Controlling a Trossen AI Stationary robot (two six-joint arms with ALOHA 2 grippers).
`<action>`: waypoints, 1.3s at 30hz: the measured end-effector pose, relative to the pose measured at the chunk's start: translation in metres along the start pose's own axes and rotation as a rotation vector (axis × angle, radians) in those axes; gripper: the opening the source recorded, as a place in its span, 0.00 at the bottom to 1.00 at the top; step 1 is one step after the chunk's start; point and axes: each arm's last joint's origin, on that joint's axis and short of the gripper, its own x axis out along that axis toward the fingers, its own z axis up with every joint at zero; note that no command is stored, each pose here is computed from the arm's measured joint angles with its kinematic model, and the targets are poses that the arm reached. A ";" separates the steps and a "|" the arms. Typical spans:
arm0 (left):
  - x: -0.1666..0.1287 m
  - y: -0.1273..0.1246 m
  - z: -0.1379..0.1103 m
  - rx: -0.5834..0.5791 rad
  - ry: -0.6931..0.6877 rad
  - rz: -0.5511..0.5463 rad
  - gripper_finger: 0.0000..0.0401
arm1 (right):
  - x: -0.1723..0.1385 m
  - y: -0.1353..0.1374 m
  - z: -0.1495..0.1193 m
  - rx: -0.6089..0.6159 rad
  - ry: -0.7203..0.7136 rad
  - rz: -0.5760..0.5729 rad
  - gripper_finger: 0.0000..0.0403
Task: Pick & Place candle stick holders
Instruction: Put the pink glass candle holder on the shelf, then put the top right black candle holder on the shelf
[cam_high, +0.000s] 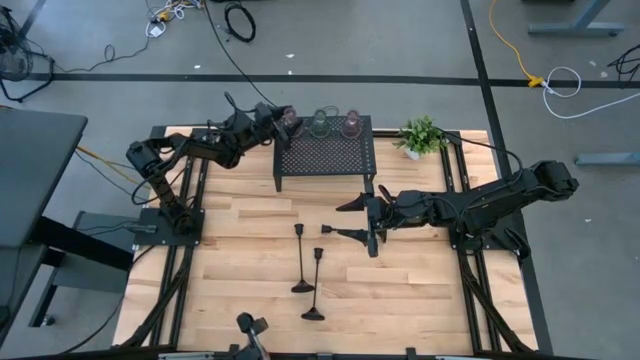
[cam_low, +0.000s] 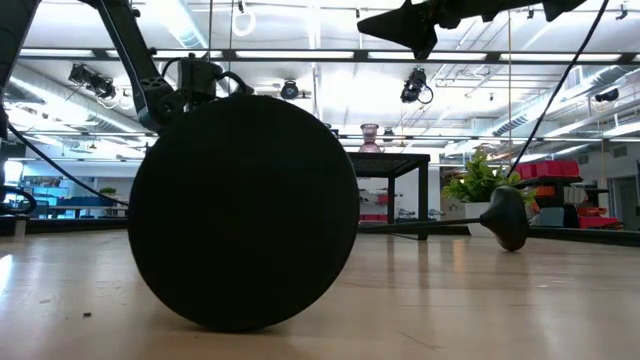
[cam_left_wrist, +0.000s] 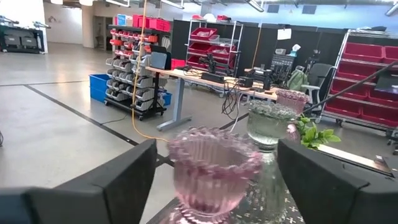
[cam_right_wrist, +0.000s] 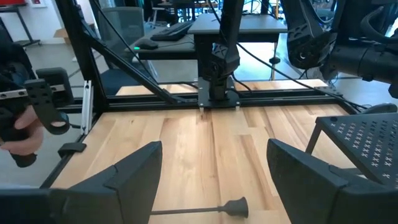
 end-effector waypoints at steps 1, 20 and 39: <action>0.000 0.000 0.000 0.003 0.000 -0.002 0.85 | 0.000 0.000 0.000 0.000 0.002 0.000 0.71; -0.035 -0.021 0.071 0.096 0.047 -0.111 0.87 | 0.000 0.000 -0.001 0.031 0.012 -0.001 0.71; -0.120 -0.109 0.092 -0.047 0.476 -0.783 0.87 | 0.021 0.010 -0.076 0.133 0.461 -0.231 0.71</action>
